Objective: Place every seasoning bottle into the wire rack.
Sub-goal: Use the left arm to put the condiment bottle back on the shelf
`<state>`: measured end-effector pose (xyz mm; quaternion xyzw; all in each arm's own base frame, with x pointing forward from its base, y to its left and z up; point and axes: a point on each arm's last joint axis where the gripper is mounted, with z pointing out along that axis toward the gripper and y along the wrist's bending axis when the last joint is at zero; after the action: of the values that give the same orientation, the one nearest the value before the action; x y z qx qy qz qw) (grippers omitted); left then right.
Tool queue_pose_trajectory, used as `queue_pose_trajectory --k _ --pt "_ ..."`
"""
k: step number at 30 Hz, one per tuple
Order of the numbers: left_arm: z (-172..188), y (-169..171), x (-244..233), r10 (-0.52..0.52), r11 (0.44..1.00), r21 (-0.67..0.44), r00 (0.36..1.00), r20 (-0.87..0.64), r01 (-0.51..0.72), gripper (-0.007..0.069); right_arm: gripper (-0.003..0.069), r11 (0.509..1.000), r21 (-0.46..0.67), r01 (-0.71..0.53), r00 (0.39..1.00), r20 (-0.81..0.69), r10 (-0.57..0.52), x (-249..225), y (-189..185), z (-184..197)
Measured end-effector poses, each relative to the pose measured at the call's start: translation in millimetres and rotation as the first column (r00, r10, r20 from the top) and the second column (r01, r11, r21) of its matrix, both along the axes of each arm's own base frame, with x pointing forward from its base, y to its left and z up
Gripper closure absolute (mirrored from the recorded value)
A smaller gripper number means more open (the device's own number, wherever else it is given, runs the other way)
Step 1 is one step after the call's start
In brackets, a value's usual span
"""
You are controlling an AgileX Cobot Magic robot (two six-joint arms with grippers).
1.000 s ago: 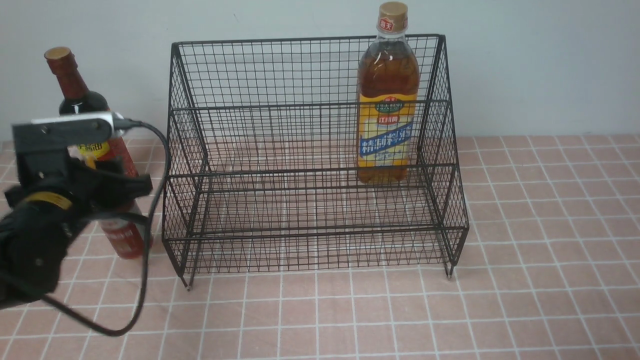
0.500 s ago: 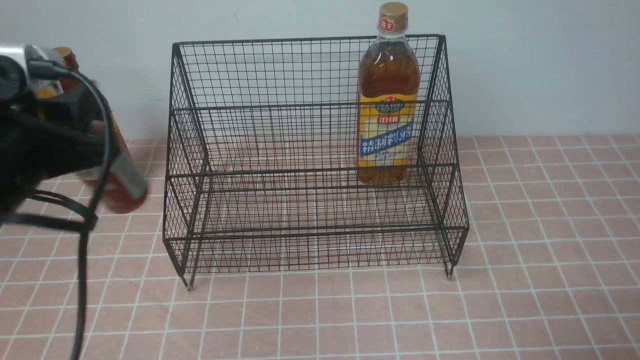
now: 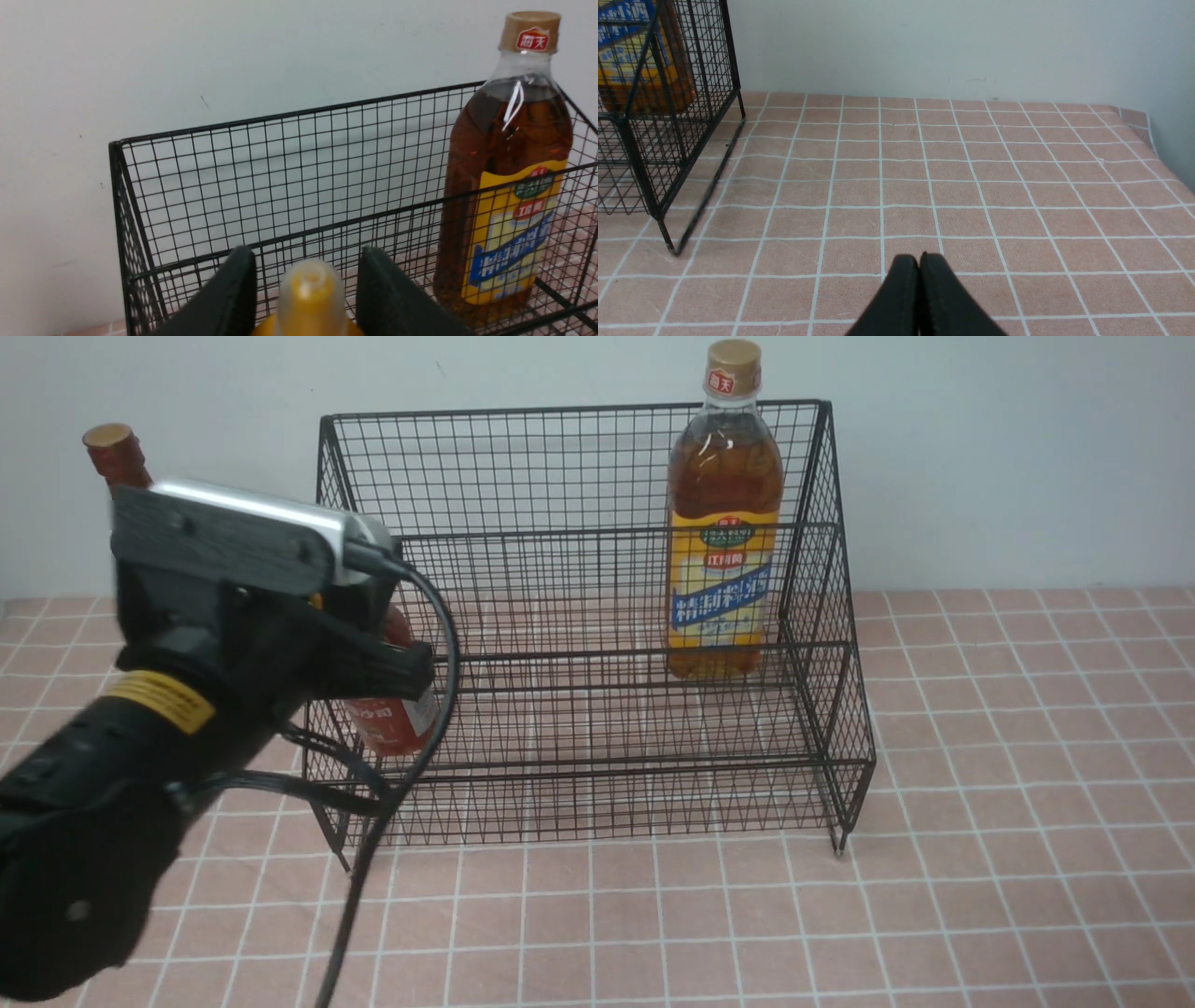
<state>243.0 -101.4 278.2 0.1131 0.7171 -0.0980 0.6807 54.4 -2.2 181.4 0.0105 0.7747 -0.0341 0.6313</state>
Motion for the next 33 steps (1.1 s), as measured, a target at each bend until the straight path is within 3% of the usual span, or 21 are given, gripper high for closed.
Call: queue_pose_trajectory --k 8,22,29,33 --pt "-34 -7 17 0.009 0.999 0.049 0.995 -0.096 -0.004 0.0370 0.0673 1.000 0.000 0.000 1.000 0.000 0.000 0 0 0" --pt "-60 -11 25 0.024 0.997 0.074 0.980 -0.199 -0.009 0.0364 0.0673 1.000 0.000 0.000 1.000 0.000 0.000 0 0 0" --pt "-59 -7 26 0.078 0.997 0.013 0.970 -0.229 -0.077 0.0227 0.0673 1.000 -0.003 -0.001 1.000 -0.001 0.001 0 0 0" --pt "-50 -6 24 0.075 0.997 -0.003 0.968 -0.238 -0.078 0.0197 0.0673 1.000 -0.003 -0.001 1.000 -0.001 0.001 0 0 0"
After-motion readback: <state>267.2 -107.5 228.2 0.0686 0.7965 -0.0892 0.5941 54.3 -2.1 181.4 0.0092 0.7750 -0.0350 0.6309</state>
